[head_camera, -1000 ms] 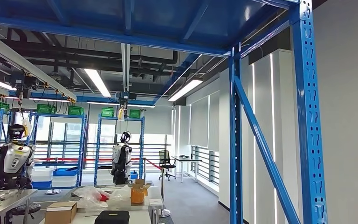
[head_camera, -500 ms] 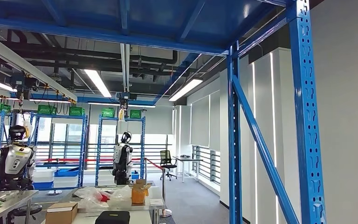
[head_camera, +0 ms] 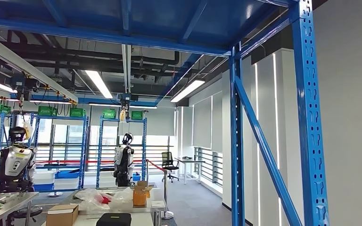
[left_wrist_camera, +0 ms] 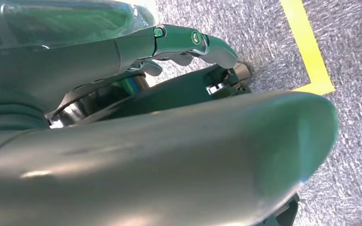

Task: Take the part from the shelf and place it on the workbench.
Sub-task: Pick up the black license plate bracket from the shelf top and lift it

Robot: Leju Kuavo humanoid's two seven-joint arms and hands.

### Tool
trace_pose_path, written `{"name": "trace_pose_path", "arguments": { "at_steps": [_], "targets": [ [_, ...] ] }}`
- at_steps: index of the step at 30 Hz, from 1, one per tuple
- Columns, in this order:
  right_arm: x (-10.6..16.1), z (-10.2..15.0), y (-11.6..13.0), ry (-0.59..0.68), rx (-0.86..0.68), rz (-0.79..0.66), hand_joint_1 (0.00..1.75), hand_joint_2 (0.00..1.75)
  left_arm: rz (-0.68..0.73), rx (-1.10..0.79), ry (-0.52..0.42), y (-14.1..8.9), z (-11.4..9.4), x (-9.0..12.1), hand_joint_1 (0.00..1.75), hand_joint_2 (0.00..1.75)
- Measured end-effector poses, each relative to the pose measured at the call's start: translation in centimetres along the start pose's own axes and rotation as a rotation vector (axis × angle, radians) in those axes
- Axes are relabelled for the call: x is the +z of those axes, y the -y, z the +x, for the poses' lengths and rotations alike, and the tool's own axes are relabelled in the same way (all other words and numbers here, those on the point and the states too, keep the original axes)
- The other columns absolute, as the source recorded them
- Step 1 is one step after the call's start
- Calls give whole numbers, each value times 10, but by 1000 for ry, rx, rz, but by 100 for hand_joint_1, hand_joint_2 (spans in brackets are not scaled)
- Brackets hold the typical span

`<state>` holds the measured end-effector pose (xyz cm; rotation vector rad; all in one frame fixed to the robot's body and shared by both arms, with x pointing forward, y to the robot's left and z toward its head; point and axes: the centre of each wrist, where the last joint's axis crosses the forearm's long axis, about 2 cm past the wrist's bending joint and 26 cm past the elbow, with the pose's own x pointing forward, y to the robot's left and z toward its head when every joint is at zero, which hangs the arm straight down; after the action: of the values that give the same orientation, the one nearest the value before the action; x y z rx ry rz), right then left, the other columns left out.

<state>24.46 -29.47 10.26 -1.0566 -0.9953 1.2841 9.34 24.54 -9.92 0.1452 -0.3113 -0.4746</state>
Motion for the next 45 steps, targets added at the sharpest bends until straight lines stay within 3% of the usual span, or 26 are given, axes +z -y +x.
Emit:
{"name": "trace_pose_path", "arguments": {
  "at_steps": [13, 27, 43, 45],
  "targets": [
    [-21, 21, 15, 83, -12, -4, 0, 0, 1, -72, -7, -7, 9, -2, 0, 0],
    [-35, 60, -3, 185, -66, 124, 0, 0, 23, -142, -30, -19, 10, -3, 0, 0],
    [-36, 84, -29, 231, -114, 188, 0, 0, 43, -162, -69, -28, -3, -3, 0, 0],
    [-35, 85, -32, 230, -107, 200, 0, 87, 44, -161, -70, -29, -5, -3, 0, 0]
  ]
}}
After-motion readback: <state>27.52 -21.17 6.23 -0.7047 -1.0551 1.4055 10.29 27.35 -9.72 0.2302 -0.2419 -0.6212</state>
